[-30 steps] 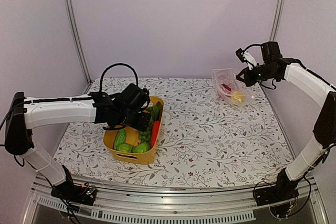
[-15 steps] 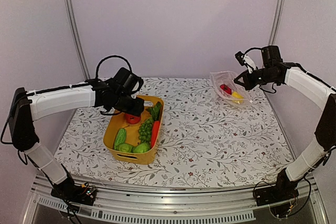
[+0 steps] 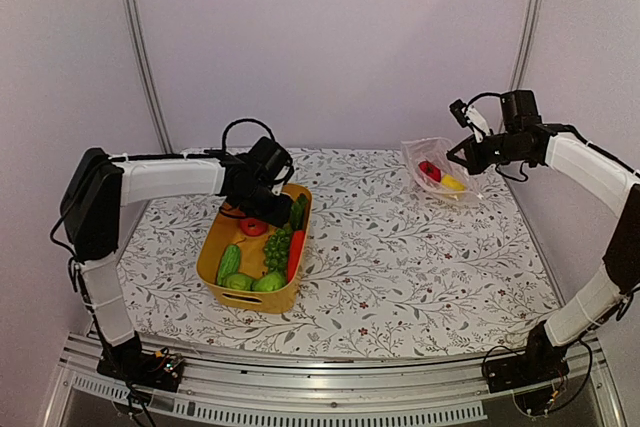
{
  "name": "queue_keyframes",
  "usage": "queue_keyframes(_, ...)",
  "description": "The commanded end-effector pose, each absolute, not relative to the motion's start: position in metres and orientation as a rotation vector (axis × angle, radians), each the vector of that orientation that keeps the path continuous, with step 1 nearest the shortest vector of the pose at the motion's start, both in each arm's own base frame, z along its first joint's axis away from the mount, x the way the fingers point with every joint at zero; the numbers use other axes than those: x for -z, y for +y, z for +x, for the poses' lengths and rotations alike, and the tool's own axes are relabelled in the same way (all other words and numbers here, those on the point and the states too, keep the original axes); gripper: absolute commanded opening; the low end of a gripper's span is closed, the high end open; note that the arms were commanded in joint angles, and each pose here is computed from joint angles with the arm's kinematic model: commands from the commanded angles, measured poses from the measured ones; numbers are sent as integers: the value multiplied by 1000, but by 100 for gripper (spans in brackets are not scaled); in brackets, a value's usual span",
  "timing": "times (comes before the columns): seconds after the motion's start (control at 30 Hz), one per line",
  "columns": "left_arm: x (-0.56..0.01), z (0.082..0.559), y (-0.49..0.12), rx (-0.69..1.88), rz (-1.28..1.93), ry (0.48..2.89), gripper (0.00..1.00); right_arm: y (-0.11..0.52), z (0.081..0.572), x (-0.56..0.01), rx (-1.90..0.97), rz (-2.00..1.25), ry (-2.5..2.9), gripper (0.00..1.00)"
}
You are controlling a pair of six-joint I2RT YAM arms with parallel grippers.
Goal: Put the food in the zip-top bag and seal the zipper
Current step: Pick up the fake vegetable from the bin.
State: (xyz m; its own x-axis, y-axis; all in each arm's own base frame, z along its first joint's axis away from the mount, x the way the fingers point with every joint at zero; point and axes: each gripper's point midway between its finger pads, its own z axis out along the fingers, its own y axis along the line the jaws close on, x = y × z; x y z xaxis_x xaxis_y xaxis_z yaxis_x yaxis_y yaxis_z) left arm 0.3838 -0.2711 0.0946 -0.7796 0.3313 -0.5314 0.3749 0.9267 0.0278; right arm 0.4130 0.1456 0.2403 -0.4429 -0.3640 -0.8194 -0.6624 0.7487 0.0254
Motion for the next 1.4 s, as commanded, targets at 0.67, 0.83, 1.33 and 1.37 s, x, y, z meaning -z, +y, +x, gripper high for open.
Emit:
queue_keyframes(0.67, -41, 388, -267, 69, 543, 2682, 37, 147, 407, -237, -435, -792, 2057, 0)
queue_keyframes(0.83, -36, 385, -268, 78, 560, 2700, 19, 147, 407, -236, -434, -792, 2061, 0)
queue_keyframes(1.33, -81, 391, -264, 69, 536, 2614, 0, 146, 408, -237, -424, -786, 2061, 0)
queue_keyframes(1.37, -87, 391, -264, 68, 534, 2603, 0, 145, 409, -237, -422, -784, 2061, 0)
